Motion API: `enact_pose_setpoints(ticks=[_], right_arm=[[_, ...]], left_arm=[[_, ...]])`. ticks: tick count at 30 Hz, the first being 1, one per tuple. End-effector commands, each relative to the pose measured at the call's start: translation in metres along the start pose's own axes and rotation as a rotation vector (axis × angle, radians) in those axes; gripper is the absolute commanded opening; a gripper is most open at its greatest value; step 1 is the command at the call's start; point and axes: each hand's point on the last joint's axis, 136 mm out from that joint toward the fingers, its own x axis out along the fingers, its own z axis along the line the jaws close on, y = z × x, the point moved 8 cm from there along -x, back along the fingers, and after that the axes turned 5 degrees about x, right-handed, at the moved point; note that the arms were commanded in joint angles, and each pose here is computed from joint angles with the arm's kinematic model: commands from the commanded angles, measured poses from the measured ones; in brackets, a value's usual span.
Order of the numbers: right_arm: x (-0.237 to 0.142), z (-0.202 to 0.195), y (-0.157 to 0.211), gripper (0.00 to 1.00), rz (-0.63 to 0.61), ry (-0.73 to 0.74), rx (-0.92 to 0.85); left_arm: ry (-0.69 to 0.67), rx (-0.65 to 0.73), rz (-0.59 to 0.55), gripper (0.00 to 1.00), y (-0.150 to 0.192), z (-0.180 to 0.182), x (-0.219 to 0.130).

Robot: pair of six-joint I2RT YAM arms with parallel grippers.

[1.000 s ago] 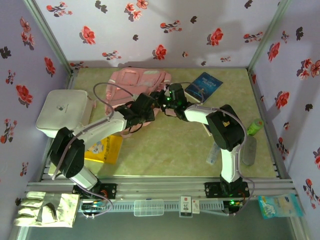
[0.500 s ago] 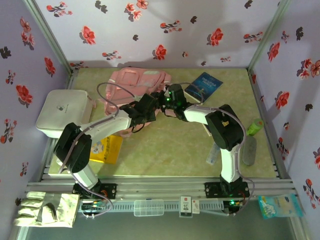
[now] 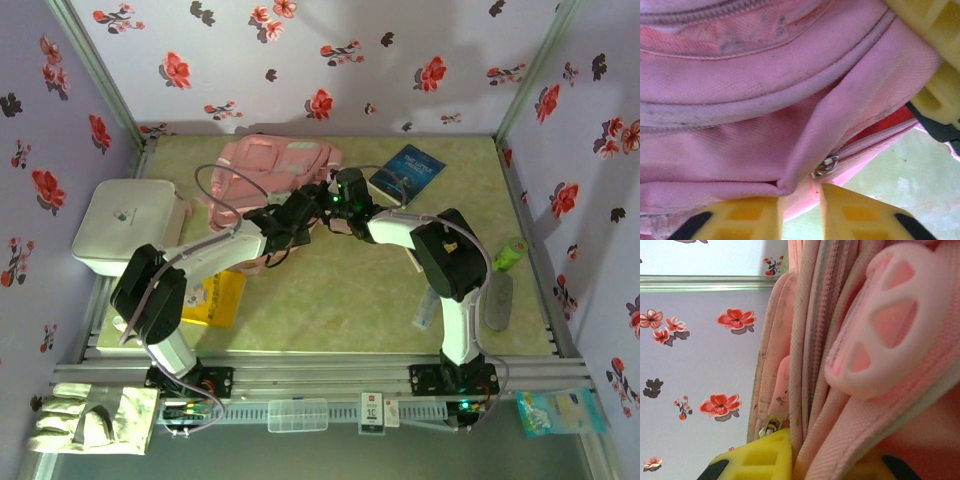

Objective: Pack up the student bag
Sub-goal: Unzip the student bag at the center of the table.

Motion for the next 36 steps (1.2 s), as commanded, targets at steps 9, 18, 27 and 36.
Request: enact_pose_setpoints(ticks=[9,18,27,36], right_arm=[[0.001,0.034,0.001,0.17,-0.003,-0.134,-0.061],[0.001,0.036,0.002,0.17,0.000,-0.146,-0.057],[0.001,0.031,0.000,0.16,-0.009,-0.135,-0.052],[0.002,0.027,-0.005,0.16,-0.031,-0.116,-0.047]], left_arm=[[0.033,-0.019,-0.015,0.29,-0.003,-0.009,0.001],[-0.042,-0.040,-0.027,0.26,-0.008,-0.011,0.011],[-0.099,-0.048,-0.063,0.11,-0.011,-0.005,0.010],[-0.137,-0.045,-0.058,0.01,-0.003,0.015,-0.005]])
